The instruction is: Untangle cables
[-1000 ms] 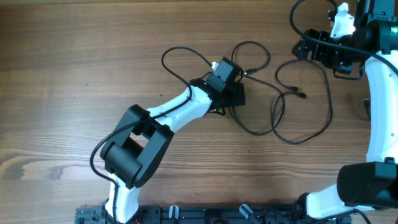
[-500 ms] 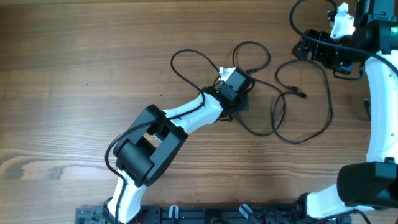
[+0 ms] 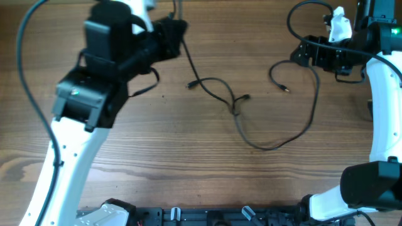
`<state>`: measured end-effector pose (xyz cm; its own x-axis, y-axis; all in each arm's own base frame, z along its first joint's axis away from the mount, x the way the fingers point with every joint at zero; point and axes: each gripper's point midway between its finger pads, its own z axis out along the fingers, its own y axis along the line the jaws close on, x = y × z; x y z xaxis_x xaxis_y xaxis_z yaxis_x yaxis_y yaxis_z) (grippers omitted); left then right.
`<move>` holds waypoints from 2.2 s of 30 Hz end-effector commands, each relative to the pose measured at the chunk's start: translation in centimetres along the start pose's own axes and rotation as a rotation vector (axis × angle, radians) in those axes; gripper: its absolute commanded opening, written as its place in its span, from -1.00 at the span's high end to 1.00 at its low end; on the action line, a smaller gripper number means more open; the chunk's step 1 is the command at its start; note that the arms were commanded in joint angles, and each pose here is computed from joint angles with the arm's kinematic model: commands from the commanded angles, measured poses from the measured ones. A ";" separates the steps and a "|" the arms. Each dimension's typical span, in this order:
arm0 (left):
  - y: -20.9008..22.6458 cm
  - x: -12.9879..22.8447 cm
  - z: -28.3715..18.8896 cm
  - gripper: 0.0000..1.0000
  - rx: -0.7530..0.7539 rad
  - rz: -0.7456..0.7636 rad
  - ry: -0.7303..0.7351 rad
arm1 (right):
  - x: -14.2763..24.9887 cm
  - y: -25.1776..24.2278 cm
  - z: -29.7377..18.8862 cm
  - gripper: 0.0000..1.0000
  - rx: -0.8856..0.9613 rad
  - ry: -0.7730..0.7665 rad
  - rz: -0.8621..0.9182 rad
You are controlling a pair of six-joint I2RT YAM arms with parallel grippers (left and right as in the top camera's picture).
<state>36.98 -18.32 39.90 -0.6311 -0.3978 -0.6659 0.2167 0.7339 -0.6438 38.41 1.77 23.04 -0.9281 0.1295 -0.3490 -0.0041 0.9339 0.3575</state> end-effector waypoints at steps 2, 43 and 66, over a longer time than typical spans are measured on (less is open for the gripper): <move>0.8 -4.2 -2.1 0.92 0.036 -0.153 -0.134 | 1.2 4.1 1.3 -0.79 -0.137 0.044 -0.211; 11.0 -9.7 -3.6 0.92 -0.174 -0.393 -0.319 | 19.0 22.4 3.4 0.92 -0.892 -0.011 -0.749; 21.1 -4.8 -3.2 0.92 -0.652 -0.428 -0.228 | -3.3 12.6 -9.3 0.91 -0.823 -0.678 -0.227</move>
<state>42.32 1.13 30.63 -0.3451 -0.7878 -0.5102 -0.5564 0.6095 -0.5647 31.75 15.76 37.28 -0.4619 0.2240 -0.8582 -0.8007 0.3108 0.5121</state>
